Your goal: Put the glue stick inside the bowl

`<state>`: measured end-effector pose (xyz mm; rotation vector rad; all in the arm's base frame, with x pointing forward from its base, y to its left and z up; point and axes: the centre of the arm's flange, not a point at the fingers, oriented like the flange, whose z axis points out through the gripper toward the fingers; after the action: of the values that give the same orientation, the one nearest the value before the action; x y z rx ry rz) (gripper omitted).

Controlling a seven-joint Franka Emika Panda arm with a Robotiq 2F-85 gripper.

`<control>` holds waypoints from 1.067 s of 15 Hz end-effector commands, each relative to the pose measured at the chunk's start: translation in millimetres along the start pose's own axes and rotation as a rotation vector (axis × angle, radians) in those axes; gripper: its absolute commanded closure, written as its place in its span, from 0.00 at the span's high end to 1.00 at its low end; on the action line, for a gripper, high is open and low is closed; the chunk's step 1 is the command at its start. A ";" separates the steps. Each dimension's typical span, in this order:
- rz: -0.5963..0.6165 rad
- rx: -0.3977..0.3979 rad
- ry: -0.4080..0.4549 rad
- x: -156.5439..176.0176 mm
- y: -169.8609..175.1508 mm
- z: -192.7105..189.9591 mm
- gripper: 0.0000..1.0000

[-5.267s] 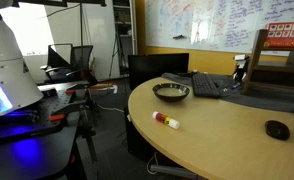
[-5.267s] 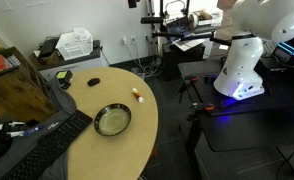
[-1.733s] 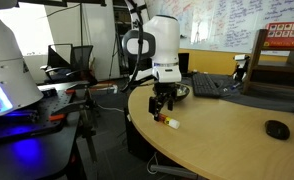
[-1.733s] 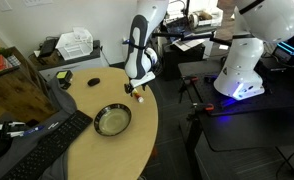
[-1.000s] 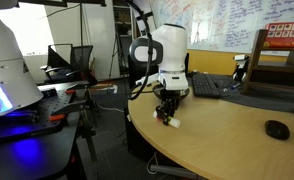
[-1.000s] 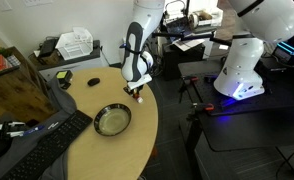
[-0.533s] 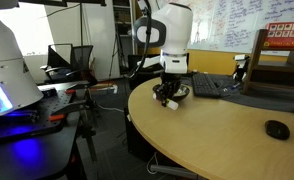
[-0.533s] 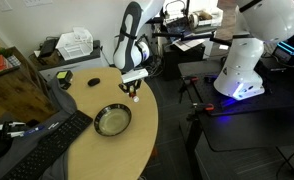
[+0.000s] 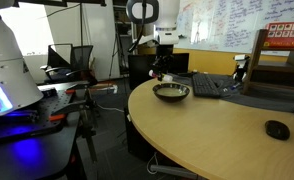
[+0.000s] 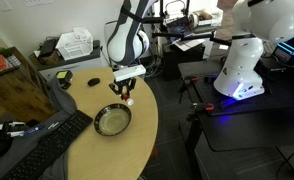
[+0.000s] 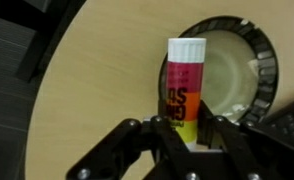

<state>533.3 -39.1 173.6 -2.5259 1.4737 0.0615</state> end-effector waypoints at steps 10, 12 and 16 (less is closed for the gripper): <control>-0.154 0.073 0.006 -32.7 -56.8 7.1 0.73; -0.164 0.082 0.023 -28.1 -50.9 0.2 0.88; -0.160 0.056 0.019 -16.8 -27.5 -16.7 1.00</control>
<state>563.5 -3.1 185.1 -2.5821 1.2787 -0.0356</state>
